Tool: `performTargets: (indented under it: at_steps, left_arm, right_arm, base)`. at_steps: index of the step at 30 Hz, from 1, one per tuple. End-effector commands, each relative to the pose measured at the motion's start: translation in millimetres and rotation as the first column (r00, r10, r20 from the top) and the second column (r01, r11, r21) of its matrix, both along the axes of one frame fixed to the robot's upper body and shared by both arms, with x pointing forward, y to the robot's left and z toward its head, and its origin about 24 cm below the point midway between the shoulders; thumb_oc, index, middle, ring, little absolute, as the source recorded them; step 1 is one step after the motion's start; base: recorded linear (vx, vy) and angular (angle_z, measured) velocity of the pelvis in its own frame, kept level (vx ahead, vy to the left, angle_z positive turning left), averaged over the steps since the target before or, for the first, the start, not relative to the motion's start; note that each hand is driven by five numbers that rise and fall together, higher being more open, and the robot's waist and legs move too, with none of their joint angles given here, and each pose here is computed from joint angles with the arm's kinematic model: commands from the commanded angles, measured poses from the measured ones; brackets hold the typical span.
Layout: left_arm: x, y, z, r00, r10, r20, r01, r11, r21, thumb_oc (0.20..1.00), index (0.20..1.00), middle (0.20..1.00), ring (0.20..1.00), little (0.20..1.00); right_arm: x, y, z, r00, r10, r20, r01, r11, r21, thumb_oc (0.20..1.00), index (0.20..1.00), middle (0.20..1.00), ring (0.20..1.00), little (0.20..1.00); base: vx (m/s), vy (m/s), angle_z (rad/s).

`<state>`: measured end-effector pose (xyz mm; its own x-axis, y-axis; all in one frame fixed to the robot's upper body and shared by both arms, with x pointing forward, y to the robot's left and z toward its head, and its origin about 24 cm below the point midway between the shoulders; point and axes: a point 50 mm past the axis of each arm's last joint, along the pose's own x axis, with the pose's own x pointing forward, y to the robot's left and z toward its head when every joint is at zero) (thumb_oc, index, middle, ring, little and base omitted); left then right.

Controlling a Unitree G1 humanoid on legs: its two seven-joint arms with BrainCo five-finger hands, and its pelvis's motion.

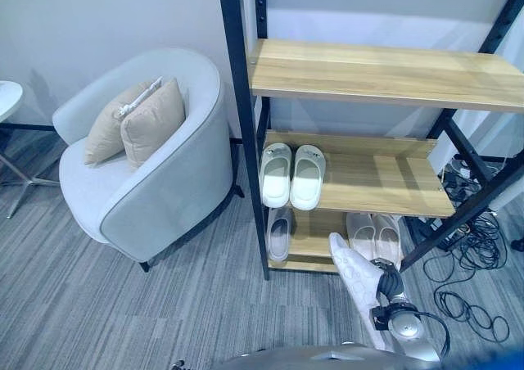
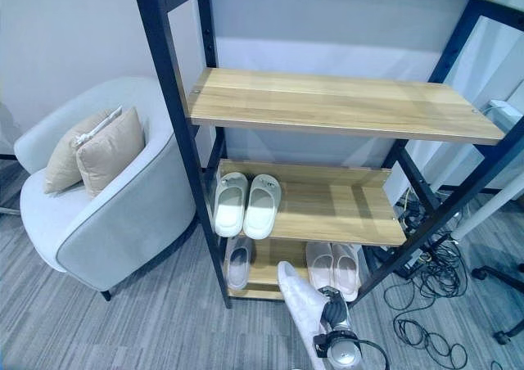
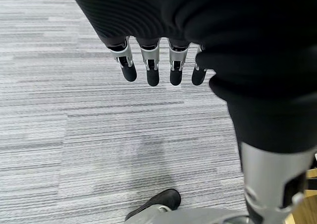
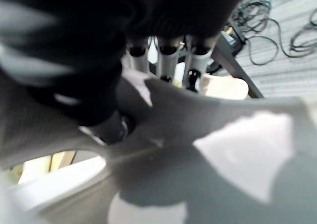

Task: Arrange the slippers neatly on the shoe rack.

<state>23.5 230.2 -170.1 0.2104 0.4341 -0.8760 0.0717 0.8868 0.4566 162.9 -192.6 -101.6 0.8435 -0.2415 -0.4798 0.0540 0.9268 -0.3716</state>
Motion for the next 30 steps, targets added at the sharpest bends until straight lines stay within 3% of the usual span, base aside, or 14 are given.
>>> performTargets:
  at_steps: [1, 6, 10, 20, 25, 28, 30]
  left_arm:
    - [-1.4, -30.3, -5.1, 1.000, -0.018, 0.006, 0.018, 0.998, -0.068, 1.000, 1.000, 1.000, 1.000, 1.000]
    - [-14.4, -33.0, -5.4, 0.999, 0.036, -0.005, -0.037, 0.996, -0.078, 1.000, 1.000, 1.000, 1.000, 1.000]
    - [2.5, -27.9, -4.0, 0.994, 0.078, 0.078, -0.070, 0.992, -0.102, 1.000, 1.000, 1.000, 1.000, 1.000]
    - [102.1, -14.1, 17.1, 0.909, 0.128, 0.397, -0.049, 0.978, -0.204, 1.000, 1.000, 1.000, 1.000, 1.000]
    - [169.1, 10.6, 50.1, 0.781, 0.251, 0.572, -0.103, 0.955, -0.279, 1.000, 1.000, 1.000, 1.000, 1.000]
    - [190.9, 8.6, 62.5, 0.722, 0.291, 0.628, -0.105, 0.943, -0.317, 1.000, 1.000, 1.000, 1.000, 1.000]
    - [220.4, -2.4, 81.7, 0.636, 0.317, 0.703, -0.067, 0.931, -0.359, 1.000, 1.000, 1.000, 1.000, 1.000]
  right_arm:
    - [7.2, -13.9, 13.2, 0.995, -0.022, 0.100, 0.027, 0.998, -0.053, 0.200, 0.200, 0.200, 0.200, 0.200]
    - [-2.3, -18.7, 9.1, 0.997, -0.028, 0.076, 0.035, 0.996, -0.086, 0.200, 0.200, 0.200, 0.200, 0.200]
    - [1.7, -28.5, 13.8, 0.994, -0.052, 0.097, 0.062, 0.992, -0.110, 0.200, 0.200, 0.200, 0.200, 0.200]
    - [78.2, -15.5, 56.0, 0.966, 0.058, 0.253, -0.032, 0.994, -0.107, 0.200, 0.200, 0.200, 0.200, 0.200]
    - [156.5, 3.4, 139.0, 0.862, 0.193, 0.469, -0.153, 0.981, -0.123, 0.200, 0.200, 0.200, 0.200, 0.200]
    - [177.4, 13.4, 174.1, 0.803, 0.210, 0.557, -0.171, 0.978, -0.122, 0.200, 0.200, 0.200, 0.200, 0.200]
    - [198.3, 21.8, 215.6, 0.747, 0.184, 0.639, -0.157, 0.983, -0.099, 0.200, 0.200, 0.200, 0.200, 0.200]
  base:
    - [-0.01, -0.060, 0.03]
    - [0.01, -0.084, 0.23]
    - [-0.07, -0.078, 0.10]
    - [-0.28, -0.018, 0.11]
    - [-0.10, -0.004, 0.03]
    - [0.03, -0.050, 0.08]
    - [0.06, -0.075, -0.05]
